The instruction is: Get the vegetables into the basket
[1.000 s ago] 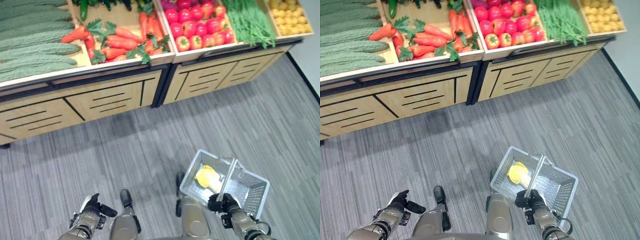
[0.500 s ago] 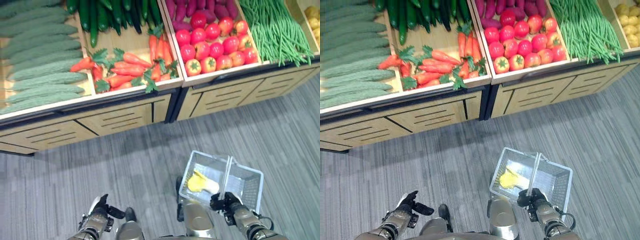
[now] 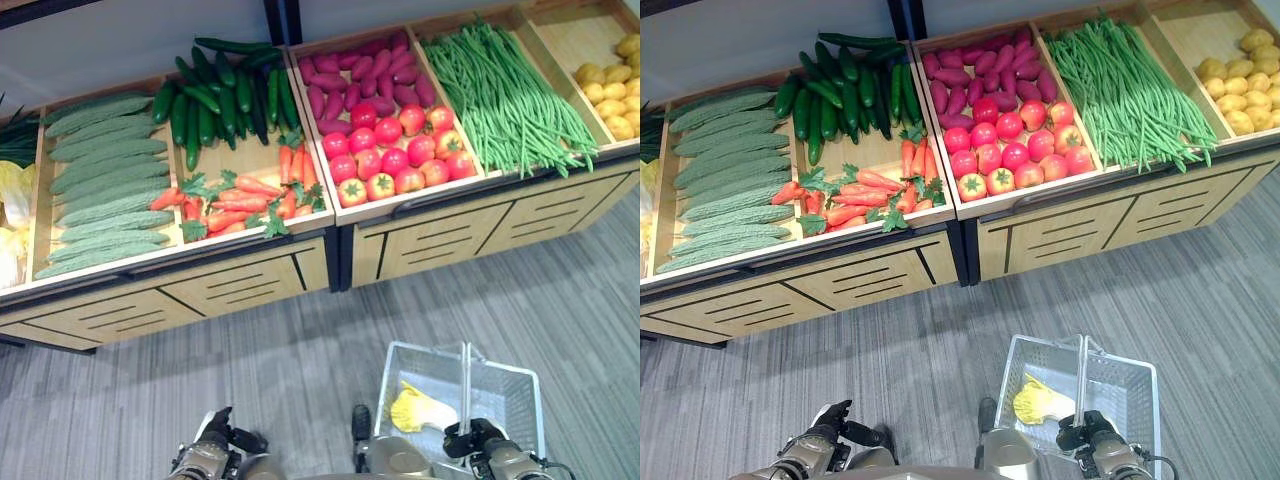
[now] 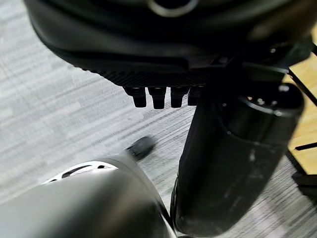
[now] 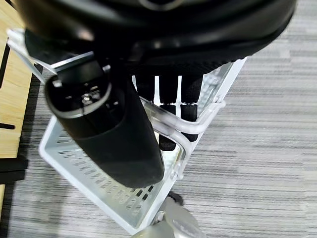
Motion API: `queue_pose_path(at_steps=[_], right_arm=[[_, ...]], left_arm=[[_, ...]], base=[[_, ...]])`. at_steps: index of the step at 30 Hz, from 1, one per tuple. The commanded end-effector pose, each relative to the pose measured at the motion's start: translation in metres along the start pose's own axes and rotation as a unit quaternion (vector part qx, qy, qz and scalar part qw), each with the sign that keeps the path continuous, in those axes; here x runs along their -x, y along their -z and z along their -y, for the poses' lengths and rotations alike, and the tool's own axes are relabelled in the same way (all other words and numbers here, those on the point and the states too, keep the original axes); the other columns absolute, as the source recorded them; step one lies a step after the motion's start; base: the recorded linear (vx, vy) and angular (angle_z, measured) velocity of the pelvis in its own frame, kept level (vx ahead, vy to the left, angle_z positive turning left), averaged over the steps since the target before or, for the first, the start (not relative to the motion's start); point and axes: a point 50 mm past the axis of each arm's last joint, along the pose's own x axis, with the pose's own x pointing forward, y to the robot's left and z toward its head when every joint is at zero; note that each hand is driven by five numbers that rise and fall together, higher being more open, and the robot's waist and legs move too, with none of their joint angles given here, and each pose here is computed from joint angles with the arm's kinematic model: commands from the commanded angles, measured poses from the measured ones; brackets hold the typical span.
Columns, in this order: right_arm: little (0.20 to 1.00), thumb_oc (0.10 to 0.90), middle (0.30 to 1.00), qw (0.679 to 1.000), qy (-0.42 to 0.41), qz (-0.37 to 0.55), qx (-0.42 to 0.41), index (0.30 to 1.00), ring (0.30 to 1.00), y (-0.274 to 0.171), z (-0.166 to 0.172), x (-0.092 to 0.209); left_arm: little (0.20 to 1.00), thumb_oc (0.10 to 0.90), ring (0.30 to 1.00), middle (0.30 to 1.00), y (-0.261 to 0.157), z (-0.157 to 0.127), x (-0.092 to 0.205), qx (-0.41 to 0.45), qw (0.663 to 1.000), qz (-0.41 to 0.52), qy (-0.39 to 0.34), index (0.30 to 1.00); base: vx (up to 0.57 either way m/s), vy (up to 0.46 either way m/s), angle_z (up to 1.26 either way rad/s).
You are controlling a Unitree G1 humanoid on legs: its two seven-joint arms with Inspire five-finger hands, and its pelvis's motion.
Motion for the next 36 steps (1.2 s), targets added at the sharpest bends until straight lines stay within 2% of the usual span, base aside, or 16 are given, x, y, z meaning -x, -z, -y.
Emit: queue_pose_path(at_steps=[1, 4, 9, 13, 14, 15, 16, 18, 19, 20, 22, 23, 25, 27, 36], right_arm=[[0.300, 0.400, 0.300, 1.000, 0.013, -0.005, 0.025, 0.300, 0.300, 0.008, 0.008, 0.001], [0.300, 0.400, 0.300, 1.000, 0.004, -0.005, 0.023, 0.300, 0.300, 0.008, 0.001, 0.001], [0.300, 0.400, 0.300, 0.999, -0.007, -0.015, 0.035, 0.300, 0.300, 0.013, -0.007, 0.002], [0.300, 0.400, 0.300, 1.000, -0.005, -0.010, 0.027, 0.300, 0.300, 0.013, -0.009, 0.002], [0.300, 0.400, 0.300, 1.000, -0.005, -0.010, 0.027, 0.300, 0.300, 0.013, -0.010, 0.002], [0.300, 0.400, 0.300, 1.000, -0.001, -0.004, 0.021, 0.300, 0.300, 0.012, -0.009, 0.002], [0.300, 0.400, 0.300, 1.000, -0.001, -0.004, 0.021, 0.300, 0.300, 0.012, -0.009, 0.002], [0.300, 0.400, 0.300, 1.000, 0.006, 0.008, 0.010, 0.300, 0.300, 0.010, -0.005, 0.002], [0.300, 0.400, 0.300, 1.000, 0.008, 0.024, -0.001, 0.300, 0.300, 0.009, -0.001, 0.004], [0.300, 0.400, 0.300, 1.000, 0.008, 0.023, 0.000, 0.300, 0.300, 0.009, -0.002, 0.004], [0.300, 0.400, 0.300, 1.000, 0.007, 0.018, -0.004, 0.300, 0.300, 0.016, 0.000, 0.005], [0.300, 0.400, 0.300, 1.000, 0.004, 0.013, -0.007, 0.300, 0.300, 0.020, 0.000, 0.006], [0.300, 0.400, 0.300, 1.000, -0.005, 0.005, -0.001, 0.300, 0.300, 0.024, -0.004, 0.006], [0.300, 0.400, 0.300, 1.000, -0.009, -0.003, 0.002, 0.300, 0.300, 0.029, -0.006, 0.006], [0.300, 0.400, 0.300, 1.000, -0.003, -0.024, -0.016, 0.300, 0.300, 0.039, -0.005, 0.007]], left_arm=[[1.000, 0.900, 1.000, 1.000, 0.027, -0.013, 0.002, -0.037, 0.998, -0.039, -0.017, 1.000], [1.000, 0.900, 1.000, 1.000, 0.034, -0.013, 0.003, -0.044, 0.998, -0.050, -0.013, 1.000], [1.000, 0.900, 1.000, 1.000, 0.035, -0.019, 0.003, -0.037, 0.998, -0.052, -0.022, 1.000], [1.000, 0.900, 1.000, 1.000, -0.007, -0.034, -0.001, -0.022, 0.998, 0.034, -0.058, 1.000], [1.000, 0.900, 1.000, 1.000, -0.007, -0.034, -0.001, -0.022, 0.998, 0.033, -0.058, 1.000], [1.000, 0.900, 1.000, 1.000, -0.040, -0.042, 0.002, -0.027, 0.991, 0.105, -0.075, 1.000], [1.000, 0.900, 1.000, 1.000, -0.040, -0.042, 0.002, -0.028, 0.991, 0.104, -0.075, 1.000], [1.000, 0.900, 1.000, 1.000, -0.081, -0.059, 0.013, -0.028, 0.974, 0.201, -0.097, 1.000], [1.000, 0.900, 1.000, 1.000, -0.125, -0.089, 0.041, -0.029, 0.937, 0.321, -0.131, 1.000], [1.000, 0.900, 1.000, 1.000, -0.124, -0.090, 0.041, -0.029, 0.938, 0.320, -0.131, 1.000], [1.000, 0.900, 1.000, 1.000, -0.134, -0.112, 0.055, -0.018, 0.920, 0.359, -0.157, 1.000], [1.000, 0.900, 1.000, 1.000, -0.148, -0.125, 0.071, -0.017, 0.899, 0.401, -0.173, 1.000], [1.000, 0.900, 1.000, 1.000, -0.151, -0.139, 0.077, -0.001, 0.892, 0.408, -0.192, 1.000], [1.000, 0.900, 1.000, 1.000, -0.167, -0.151, 0.096, 0.005, 0.865, 0.453, -0.218, 1.000], [1.000, 0.900, 1.000, 1.000, -0.189, -0.153, 0.132, 0.014, 0.814, 0.537, -0.221, 1.000]], base=[[0.04, 0.036, -0.60], [0.06, 0.066, -1.27], [0.05, 0.081, -0.13], [0.03, 0.086, 0.00], [0.03, 0.106, -0.05], [0.02, 0.057, -0.02], [0.02, 0.083, 0.00], [0.00, 0.074, -0.02], [-0.01, 0.069, -0.03], [0.01, 0.058, -0.04], [0.03, 0.040, -0.01], [0.06, 0.047, 0.00], [0.06, 0.041, -0.23], [0.06, 0.037, -0.29], [0.03, 0.021, -0.11]])
